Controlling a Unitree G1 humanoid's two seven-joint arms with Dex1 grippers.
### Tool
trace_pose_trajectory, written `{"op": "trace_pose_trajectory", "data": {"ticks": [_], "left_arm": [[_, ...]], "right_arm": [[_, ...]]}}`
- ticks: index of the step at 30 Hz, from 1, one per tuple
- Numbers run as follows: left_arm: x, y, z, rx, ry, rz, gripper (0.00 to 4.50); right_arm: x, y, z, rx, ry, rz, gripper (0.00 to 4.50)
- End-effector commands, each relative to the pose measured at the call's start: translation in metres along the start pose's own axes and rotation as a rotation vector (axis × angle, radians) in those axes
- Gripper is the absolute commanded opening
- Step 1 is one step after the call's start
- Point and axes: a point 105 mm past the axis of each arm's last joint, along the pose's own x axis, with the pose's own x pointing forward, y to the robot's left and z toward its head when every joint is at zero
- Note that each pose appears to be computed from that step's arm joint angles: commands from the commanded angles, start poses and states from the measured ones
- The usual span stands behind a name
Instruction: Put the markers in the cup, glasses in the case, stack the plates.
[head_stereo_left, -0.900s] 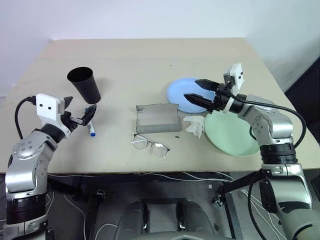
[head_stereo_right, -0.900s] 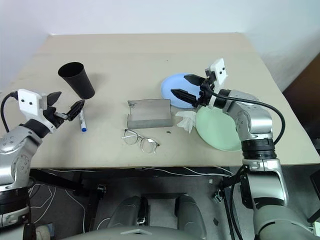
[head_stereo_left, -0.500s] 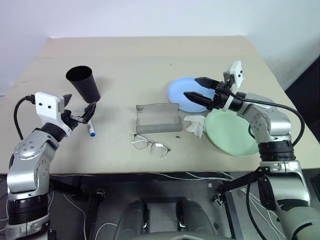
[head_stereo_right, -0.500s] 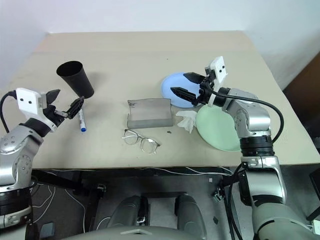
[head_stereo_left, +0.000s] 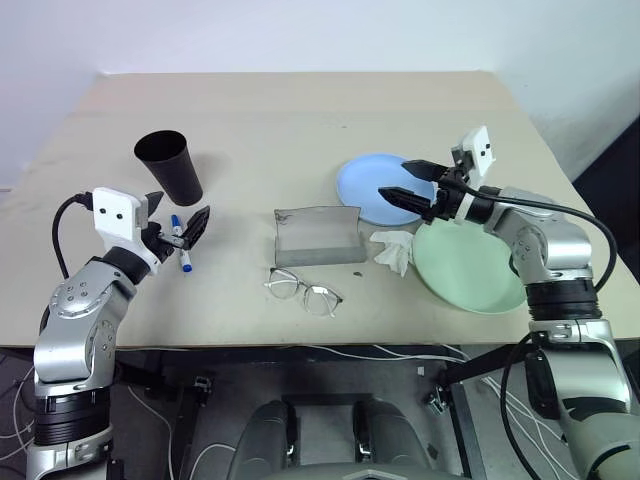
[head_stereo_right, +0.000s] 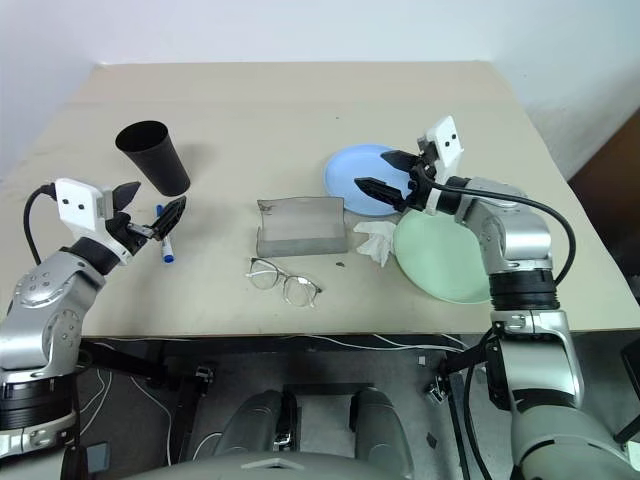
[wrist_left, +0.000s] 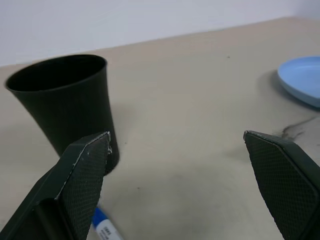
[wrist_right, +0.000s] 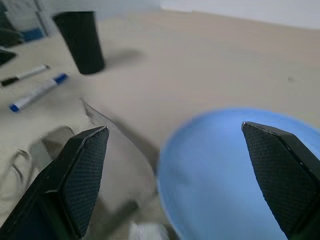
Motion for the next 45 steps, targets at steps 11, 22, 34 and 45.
{"op": "trace_pose_trajectory", "data": {"ticks": [11, 22, 34, 45], "left_arm": [[0.017, -0.022, 0.013, -0.010, -0.023, -0.231, 4.49], [0.011, -0.033, 0.015, 0.007, -0.008, -0.343, 4.49], [0.012, -0.030, 0.012, 0.016, 0.000, -0.308, 4.50], [0.015, -0.029, 0.013, 0.031, -0.008, -0.293, 4.50]], "right_arm": [[-0.094, -0.061, -0.011, 0.029, 0.346, -0.268, 4.50], [-0.136, -0.086, -0.051, 0.108, 0.539, -0.341, 4.50], [-0.139, -0.095, -0.079, 0.134, 0.627, -0.378, 2.47], [-0.141, -0.095, -0.070, 0.106, 0.640, -0.348, 0.01]]}}
